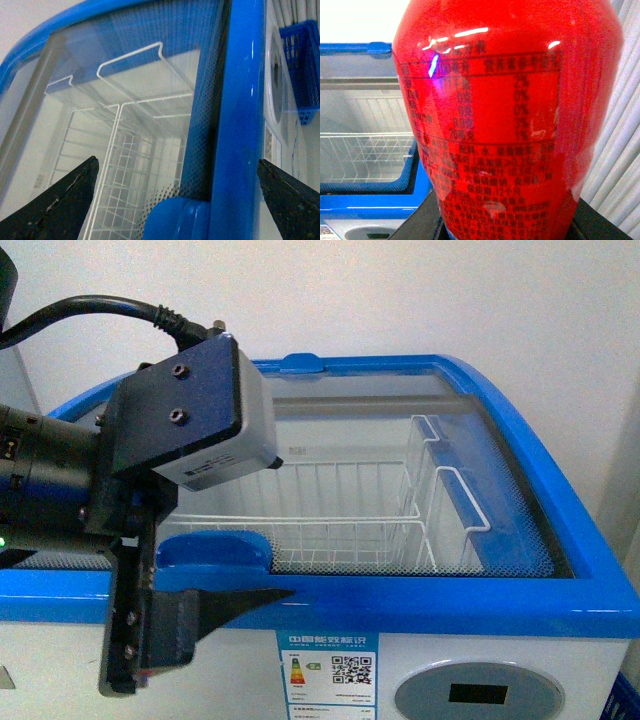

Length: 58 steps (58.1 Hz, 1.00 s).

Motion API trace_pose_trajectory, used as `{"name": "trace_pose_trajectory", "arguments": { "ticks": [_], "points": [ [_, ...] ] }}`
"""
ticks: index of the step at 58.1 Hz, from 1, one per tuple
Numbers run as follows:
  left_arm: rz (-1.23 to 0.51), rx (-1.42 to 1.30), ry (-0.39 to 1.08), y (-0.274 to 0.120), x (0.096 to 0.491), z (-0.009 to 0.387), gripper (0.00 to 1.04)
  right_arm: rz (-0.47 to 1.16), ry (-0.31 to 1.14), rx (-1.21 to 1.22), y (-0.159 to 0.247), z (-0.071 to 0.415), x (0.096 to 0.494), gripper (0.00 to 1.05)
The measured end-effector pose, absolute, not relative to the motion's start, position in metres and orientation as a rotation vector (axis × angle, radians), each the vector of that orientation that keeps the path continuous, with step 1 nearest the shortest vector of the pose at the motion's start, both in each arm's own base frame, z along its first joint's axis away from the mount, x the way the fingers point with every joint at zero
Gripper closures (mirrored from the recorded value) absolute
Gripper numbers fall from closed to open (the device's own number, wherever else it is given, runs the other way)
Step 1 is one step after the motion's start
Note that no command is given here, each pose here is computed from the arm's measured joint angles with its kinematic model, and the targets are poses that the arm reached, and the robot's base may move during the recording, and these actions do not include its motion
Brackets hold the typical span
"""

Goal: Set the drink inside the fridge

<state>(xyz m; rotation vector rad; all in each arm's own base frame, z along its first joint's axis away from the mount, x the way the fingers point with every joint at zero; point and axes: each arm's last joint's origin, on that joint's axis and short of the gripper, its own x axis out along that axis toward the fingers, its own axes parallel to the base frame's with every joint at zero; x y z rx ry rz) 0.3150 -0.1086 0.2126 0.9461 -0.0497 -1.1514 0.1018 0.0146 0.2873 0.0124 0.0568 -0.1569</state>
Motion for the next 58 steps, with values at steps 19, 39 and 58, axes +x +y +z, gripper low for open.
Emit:
{"name": "trace_pose_trajectory", "arguments": {
  "ticks": [19, 39, 58],
  "points": [
    [-1.127, 1.071, 0.036, -0.073, 0.350, 0.223, 0.08, -0.157, 0.057, 0.012, 0.015, 0.287, 0.102, 0.68],
    [-1.155, 1.036, -0.039, -0.078, 0.382, 0.216, 0.08, -0.157, 0.057, 0.012, 0.015, 0.287, 0.102, 0.68],
    [-0.476, 1.319, -0.286, -0.079, 0.472, 0.251, 0.08, -0.157, 0.056, 0.013, 0.015, 0.287, 0.102, 0.68]
  ]
}}
